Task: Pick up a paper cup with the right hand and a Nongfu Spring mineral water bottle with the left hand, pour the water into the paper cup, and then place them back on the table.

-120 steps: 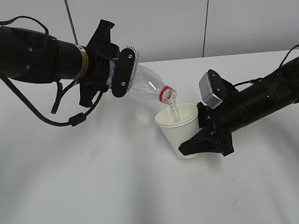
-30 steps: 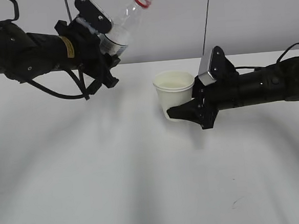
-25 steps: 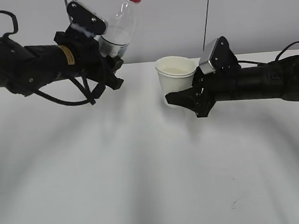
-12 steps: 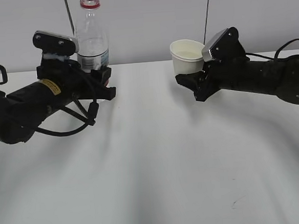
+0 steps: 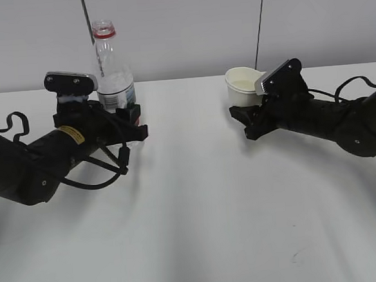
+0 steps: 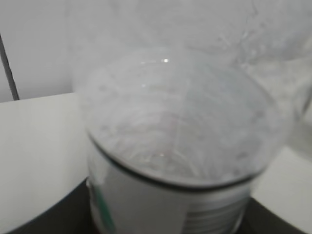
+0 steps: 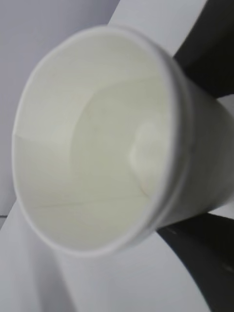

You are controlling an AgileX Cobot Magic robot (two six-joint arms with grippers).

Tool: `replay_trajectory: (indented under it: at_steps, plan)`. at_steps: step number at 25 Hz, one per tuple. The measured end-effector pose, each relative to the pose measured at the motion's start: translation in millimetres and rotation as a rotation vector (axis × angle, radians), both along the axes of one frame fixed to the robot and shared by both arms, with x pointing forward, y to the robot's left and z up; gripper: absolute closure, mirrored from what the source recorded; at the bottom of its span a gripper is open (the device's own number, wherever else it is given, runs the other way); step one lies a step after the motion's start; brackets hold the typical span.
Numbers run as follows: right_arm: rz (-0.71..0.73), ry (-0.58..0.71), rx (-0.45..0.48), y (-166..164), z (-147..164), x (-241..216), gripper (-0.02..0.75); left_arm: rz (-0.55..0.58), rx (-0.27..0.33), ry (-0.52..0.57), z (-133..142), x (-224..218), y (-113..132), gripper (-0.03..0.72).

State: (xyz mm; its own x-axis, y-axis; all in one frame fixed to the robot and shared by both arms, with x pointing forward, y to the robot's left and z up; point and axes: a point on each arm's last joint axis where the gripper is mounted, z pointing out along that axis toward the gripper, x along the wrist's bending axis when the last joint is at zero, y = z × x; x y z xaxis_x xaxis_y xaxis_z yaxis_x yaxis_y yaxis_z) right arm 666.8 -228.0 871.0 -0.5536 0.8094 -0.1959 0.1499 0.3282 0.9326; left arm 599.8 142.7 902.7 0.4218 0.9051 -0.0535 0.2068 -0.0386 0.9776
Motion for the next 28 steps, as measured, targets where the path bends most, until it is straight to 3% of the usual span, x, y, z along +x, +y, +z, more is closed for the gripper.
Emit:
replay_trajectory:
  at_steps: [9, 20, 28]
  plan:
    - [-0.045, -0.025, 0.024, -3, -22, 2, 0.279, 0.006, -0.056, 0.002, -20, 1, -1, 0.347]
    - [-0.056, -0.046, 0.049, -3, -23, 3, 0.279, -0.035, -0.092, -0.023, -35, -1, -4, 0.347]
    - [-0.044, -0.055, 0.077, -2, -36, 1, 0.279, -0.077, -0.082, -0.029, -35, -2, -8, 0.347]
